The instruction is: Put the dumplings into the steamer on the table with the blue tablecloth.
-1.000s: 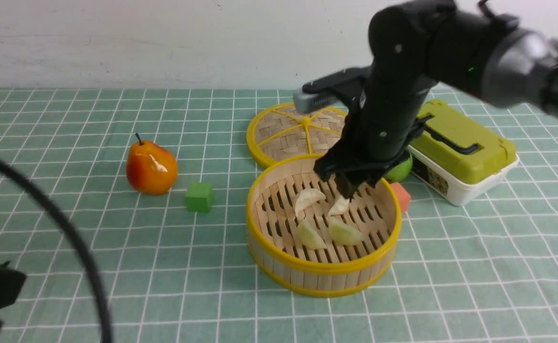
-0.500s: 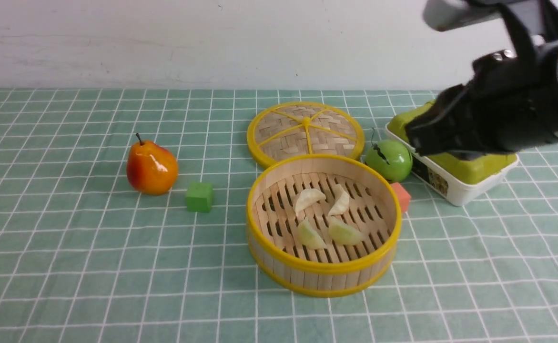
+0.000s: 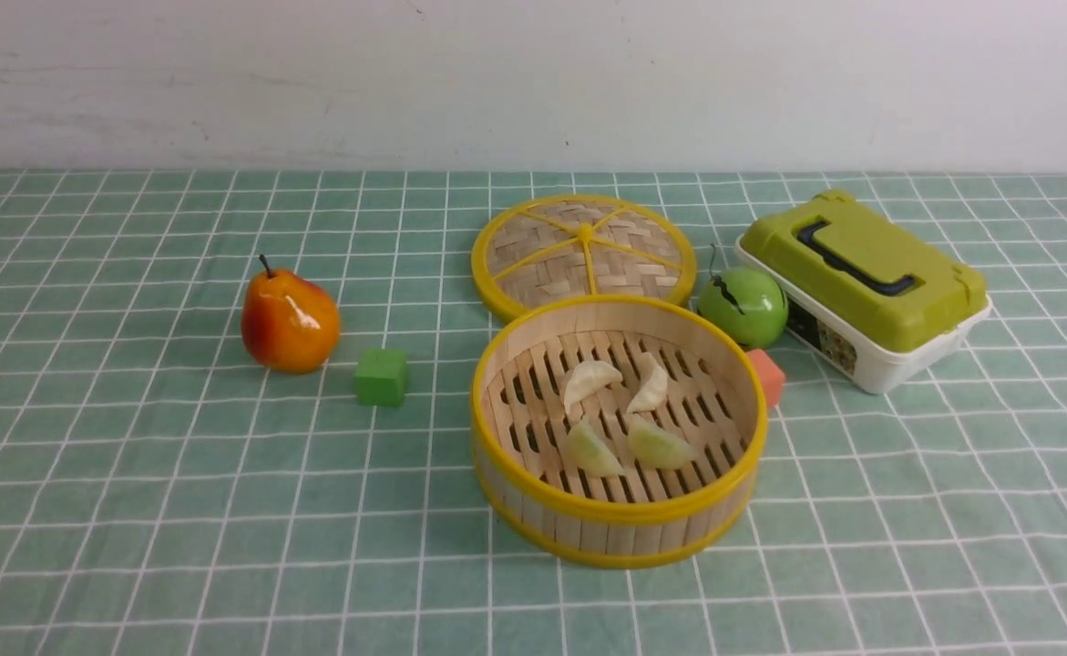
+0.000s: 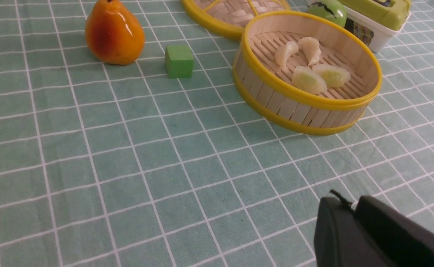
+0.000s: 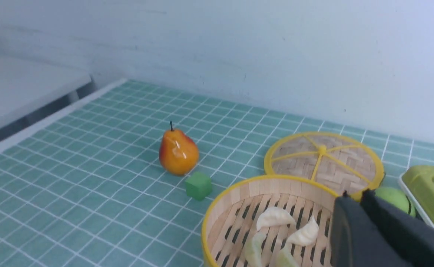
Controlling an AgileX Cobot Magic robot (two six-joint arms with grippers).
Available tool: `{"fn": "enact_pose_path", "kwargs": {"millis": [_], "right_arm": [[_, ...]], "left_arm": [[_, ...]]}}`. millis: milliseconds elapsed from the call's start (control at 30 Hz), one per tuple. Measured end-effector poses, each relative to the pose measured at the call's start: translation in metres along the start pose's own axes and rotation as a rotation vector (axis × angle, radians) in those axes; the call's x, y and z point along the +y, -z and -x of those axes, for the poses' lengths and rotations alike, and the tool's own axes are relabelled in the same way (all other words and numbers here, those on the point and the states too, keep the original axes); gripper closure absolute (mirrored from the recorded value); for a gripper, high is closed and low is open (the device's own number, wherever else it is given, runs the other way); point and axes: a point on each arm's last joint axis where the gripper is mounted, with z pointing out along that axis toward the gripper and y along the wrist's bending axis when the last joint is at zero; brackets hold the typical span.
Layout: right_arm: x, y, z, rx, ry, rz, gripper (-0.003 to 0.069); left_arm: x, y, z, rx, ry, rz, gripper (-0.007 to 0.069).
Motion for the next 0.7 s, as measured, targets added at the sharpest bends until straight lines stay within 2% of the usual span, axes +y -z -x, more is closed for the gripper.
{"fn": "enact_pose_path", "kwargs": {"millis": [600,700], "right_arm": [[0.0001,0.0105,-0.0014,-0.023,0.034,0.000,0.0617],[-0.0010,0.0112,-0.0072,-0.018,0.044,-0.005,0.0637]], "left_arm": [[0.0002,-0.0006,-0.0009,0.005,0.002,0.002,0.0545],[0.0002,-0.0006,-0.0010,0.006,0.002,0.002,0.0543]]}}
